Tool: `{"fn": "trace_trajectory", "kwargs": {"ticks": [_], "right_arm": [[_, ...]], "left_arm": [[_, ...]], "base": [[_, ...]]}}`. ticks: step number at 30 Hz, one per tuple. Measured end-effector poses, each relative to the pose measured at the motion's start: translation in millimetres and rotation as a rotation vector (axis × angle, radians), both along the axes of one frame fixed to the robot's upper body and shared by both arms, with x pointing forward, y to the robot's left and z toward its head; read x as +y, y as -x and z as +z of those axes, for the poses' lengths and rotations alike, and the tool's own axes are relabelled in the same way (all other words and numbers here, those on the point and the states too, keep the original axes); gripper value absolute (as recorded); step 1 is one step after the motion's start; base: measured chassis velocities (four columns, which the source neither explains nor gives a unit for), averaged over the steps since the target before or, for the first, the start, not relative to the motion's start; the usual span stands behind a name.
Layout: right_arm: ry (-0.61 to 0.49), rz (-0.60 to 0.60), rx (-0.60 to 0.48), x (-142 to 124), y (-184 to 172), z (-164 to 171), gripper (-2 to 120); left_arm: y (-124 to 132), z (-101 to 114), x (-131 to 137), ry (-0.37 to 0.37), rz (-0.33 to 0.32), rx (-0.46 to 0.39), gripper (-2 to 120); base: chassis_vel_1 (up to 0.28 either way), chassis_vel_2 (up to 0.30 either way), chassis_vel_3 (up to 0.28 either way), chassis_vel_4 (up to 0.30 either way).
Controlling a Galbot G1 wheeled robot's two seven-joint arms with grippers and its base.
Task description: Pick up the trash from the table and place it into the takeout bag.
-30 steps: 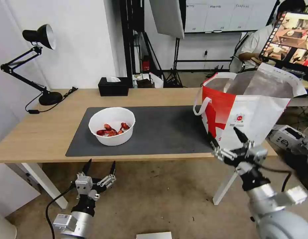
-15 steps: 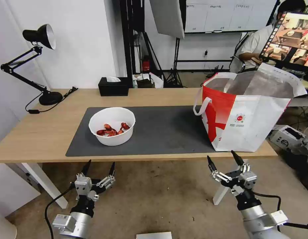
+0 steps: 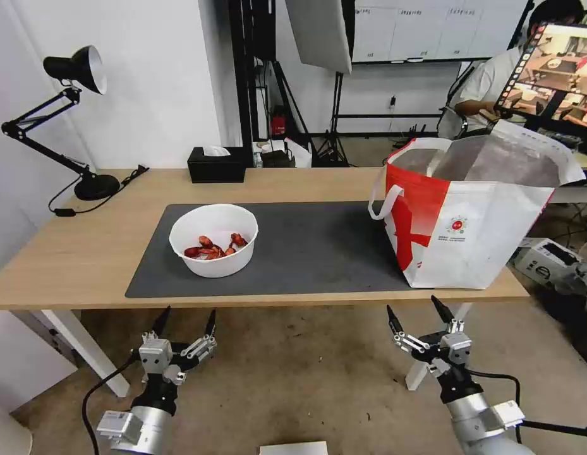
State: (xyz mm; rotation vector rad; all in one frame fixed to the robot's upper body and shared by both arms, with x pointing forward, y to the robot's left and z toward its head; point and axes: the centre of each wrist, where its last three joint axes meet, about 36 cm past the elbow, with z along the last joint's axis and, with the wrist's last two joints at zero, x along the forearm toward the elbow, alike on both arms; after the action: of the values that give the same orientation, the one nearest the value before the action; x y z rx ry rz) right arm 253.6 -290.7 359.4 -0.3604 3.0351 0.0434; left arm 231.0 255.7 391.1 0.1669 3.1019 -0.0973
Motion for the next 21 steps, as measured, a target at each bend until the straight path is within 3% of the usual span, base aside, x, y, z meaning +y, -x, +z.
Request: {"fn": "trace_trajectory", "kwargs": {"ticks": [13, 21], "right_arm": [[-0.007, 0.006, 0.020, 2, 0, -1, 100], [-0.007, 0.006, 0.019, 2, 0, -1, 100]], "left_arm": [[-5, 0, 6, -0.002, 0.003, -0.003, 100], [-49, 36, 29, -0.003, 0.008, -0.069, 100]], "base": [[0.000, 0.000, 0.000, 0.000], [0.000, 0.000, 0.000, 0.000]]}}
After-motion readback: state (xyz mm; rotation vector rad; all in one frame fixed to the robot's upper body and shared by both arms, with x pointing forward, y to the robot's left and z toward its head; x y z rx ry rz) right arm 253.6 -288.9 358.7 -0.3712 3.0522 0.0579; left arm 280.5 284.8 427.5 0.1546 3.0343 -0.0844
